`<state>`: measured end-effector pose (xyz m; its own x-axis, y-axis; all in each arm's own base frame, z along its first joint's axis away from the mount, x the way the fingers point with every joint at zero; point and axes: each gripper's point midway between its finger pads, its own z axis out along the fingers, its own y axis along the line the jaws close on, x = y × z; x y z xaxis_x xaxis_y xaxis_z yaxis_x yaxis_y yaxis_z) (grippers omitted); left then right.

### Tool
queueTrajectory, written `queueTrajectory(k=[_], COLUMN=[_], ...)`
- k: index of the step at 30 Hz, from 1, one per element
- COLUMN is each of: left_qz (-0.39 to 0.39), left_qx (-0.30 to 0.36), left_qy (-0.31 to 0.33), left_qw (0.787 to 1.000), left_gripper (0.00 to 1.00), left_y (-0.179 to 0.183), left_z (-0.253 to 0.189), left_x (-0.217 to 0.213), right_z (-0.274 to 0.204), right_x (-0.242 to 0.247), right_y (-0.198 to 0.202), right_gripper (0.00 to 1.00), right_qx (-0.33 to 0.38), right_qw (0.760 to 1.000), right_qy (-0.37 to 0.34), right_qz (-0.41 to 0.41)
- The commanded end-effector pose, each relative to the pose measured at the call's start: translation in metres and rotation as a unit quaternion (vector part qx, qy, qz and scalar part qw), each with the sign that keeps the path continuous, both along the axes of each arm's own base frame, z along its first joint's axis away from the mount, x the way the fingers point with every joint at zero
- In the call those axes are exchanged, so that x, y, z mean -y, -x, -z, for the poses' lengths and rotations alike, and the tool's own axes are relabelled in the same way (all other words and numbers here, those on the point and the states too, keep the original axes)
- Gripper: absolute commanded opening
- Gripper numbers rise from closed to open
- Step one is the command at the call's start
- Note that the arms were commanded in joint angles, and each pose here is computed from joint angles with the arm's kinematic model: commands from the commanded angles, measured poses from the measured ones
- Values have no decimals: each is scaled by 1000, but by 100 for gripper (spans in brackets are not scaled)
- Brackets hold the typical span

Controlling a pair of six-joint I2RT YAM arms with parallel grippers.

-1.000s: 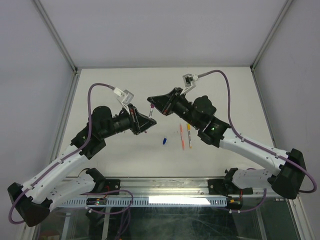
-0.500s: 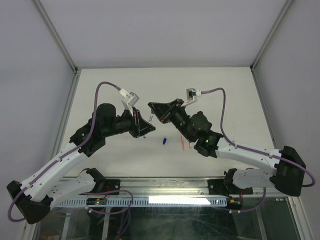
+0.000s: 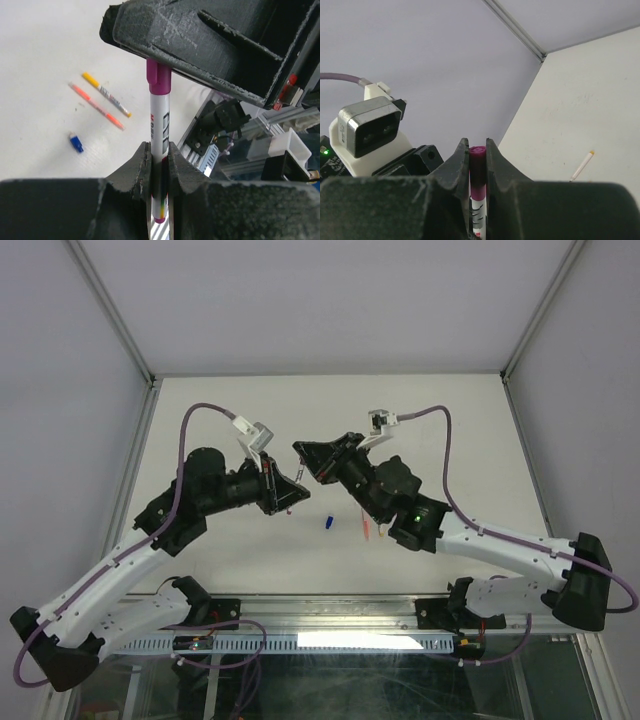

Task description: Insert the pens into the pen caps

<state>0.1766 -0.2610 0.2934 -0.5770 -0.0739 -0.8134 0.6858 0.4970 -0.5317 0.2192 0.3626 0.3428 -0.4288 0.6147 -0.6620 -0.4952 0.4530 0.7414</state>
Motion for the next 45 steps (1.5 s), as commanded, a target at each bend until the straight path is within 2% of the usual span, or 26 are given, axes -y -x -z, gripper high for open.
queueTrajectory(k=[1,3,9,12,16,26,32,38,40,45], left_qz=[-85,-75,-53,-47,-48,-50,-41,-46,-48,-56], left_qx=[250,243,215,205,200,198,193,184,181,169], left_qy=[189,174,135,127,127,131,136,137,136,127], left_qw=[946,951,966,969,970,970,971,972,973,976], left_gripper=[0,0,0,0,0,0,0,0,10,38], left_y=[-24,-23,-22,-20,-19,-19,-18,-20,-21,-25], left_z=[-174,-162,-129,-119,-114,-113,-110,-105,-103,-93], left_x=[-24,-21,-14,-13,-14,-15,-11,-11,-11,-10], right_z=[51,21,-54,-80,-92,-70,-62,-58,-56,-52], right_x=[-15,-7,10,12,10,-9,-18,-16,-10,7], right_y=[49,33,9,9,14,22,24,20,14,1], right_gripper=[0,6,25,30,33,34,31,4,0,0], right_qx=[-48,5,71,97,111,88,82,76,74,70], right_qw=[978,980,987,987,985,981,978,980,982,984], right_qy=[155,163,123,106,97,105,107,111,118,142], right_qz=[-132,-110,-78,-77,-91,-140,-160,-146,-125,-77])
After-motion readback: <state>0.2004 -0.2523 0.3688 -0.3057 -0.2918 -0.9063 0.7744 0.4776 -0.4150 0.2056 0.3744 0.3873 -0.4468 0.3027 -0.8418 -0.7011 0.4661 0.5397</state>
